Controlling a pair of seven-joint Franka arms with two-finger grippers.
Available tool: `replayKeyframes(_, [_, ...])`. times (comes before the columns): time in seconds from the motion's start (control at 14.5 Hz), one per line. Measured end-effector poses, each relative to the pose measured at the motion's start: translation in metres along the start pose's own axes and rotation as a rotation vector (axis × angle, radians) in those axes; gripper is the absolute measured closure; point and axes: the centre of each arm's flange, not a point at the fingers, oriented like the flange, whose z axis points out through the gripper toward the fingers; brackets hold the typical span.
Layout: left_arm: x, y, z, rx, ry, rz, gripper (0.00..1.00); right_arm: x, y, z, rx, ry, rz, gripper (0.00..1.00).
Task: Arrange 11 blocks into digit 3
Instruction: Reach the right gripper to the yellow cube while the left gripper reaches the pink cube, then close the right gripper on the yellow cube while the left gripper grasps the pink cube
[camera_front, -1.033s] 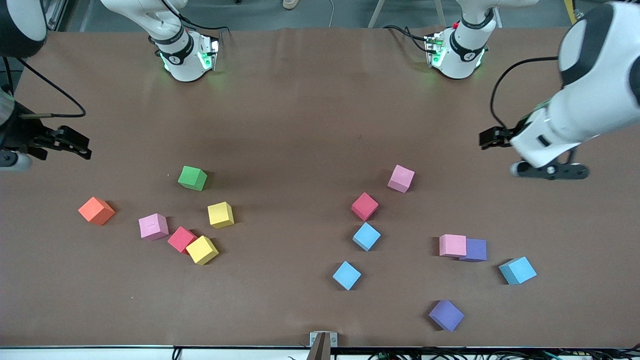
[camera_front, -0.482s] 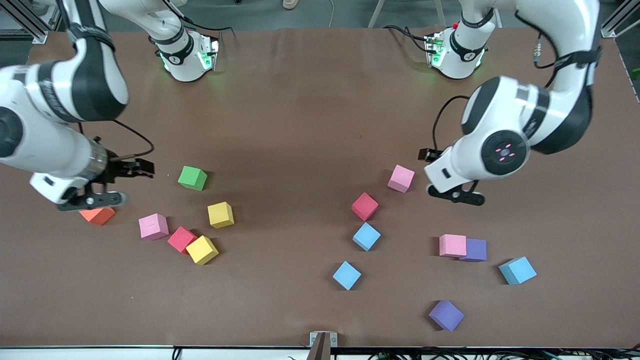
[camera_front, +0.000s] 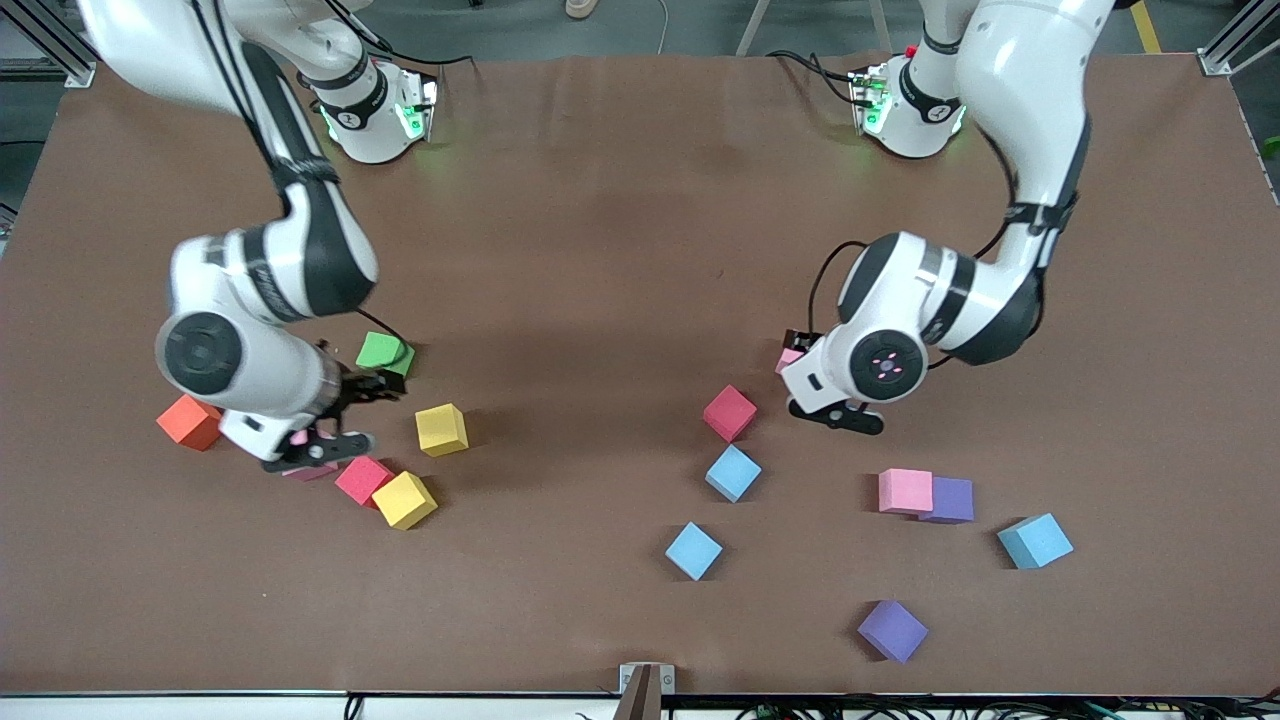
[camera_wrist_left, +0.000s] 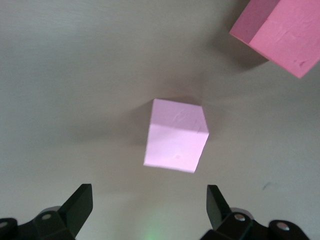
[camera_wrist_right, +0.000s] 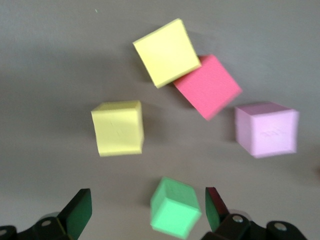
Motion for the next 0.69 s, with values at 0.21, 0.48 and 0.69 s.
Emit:
replayKeyframes(0.21, [0.015, 0.006, 0.025, -0.006, 0.022, -0.011, 0.00, 0.014, -0.017, 0.035, 0.036, 0.019, 0.008, 0.00])
replayKeyframes(0.48, [0.029, 0.009, 0.055, -0.014, 0.041, -0.035, 0.00, 0.026, -0.022, 0.055, 0.041, 0.018, 0.011, 0.00])
replayKeyframes(0.69, [0.026, 0.018, 0.074, -0.003, 0.012, -0.025, 0.02, 0.032, -0.021, 0.059, 0.041, 0.045, 0.013, 0.00])
